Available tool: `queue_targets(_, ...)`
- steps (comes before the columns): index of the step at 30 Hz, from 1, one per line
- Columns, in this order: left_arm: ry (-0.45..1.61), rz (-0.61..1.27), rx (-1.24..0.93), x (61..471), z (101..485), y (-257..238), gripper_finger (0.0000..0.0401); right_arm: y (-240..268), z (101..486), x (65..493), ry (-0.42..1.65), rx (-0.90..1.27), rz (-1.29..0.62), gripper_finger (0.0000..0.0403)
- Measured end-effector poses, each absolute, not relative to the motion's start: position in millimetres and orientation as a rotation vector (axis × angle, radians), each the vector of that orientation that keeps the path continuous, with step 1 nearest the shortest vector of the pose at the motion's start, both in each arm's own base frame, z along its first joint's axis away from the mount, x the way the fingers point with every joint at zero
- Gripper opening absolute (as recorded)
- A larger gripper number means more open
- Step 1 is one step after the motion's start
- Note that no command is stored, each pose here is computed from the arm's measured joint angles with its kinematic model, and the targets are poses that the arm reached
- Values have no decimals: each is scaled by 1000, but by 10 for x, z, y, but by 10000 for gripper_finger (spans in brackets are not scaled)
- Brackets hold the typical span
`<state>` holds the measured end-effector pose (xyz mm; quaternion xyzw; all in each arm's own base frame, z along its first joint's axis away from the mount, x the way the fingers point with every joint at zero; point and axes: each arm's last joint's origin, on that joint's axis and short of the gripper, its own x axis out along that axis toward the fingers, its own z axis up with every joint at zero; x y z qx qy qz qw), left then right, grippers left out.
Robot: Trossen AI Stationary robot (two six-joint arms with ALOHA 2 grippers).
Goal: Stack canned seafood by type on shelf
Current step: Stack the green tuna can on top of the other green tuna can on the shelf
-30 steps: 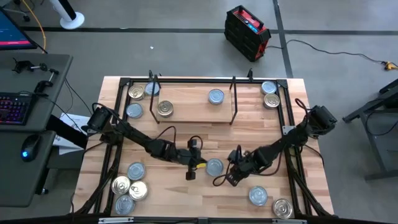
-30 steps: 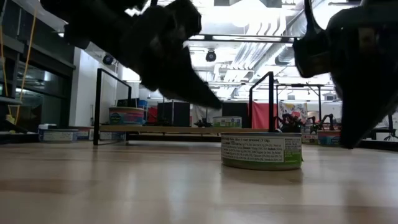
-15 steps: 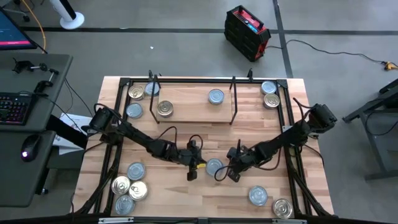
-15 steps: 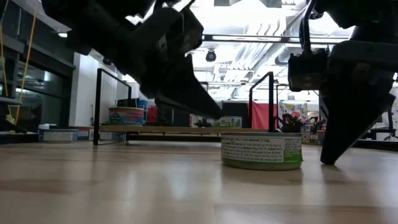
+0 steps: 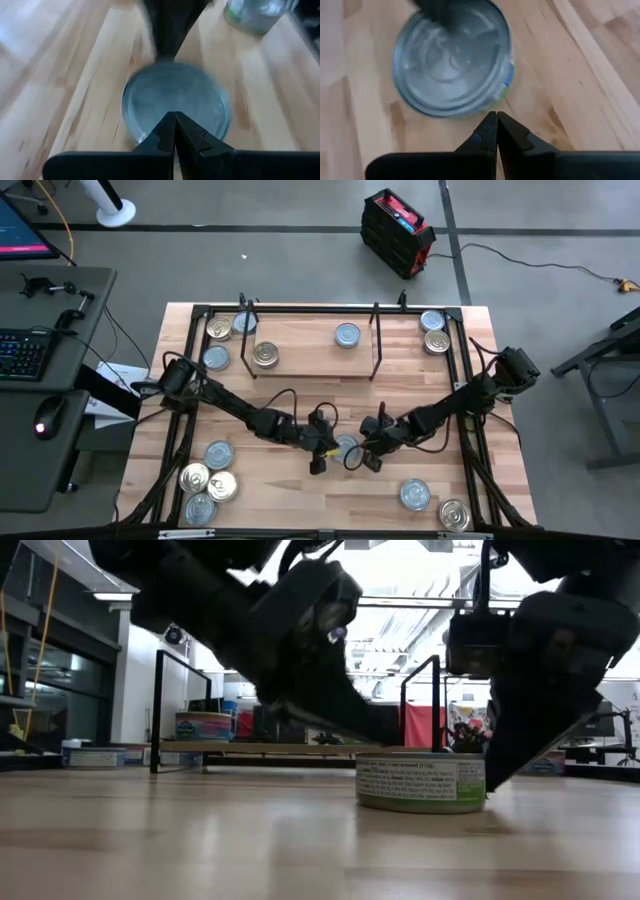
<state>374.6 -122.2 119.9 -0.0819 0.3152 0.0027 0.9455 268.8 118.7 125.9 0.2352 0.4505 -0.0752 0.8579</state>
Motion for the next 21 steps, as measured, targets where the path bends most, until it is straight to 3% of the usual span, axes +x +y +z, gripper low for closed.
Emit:
queue_targets(15,752,-9,-113,3594,1184,-1381,0,1239,1378,2810,811,590,-129,0)
queue_targets(21,775,-38,-107,3559,1165,-1434,0,1317,1644,2996,724,572,-83,0)
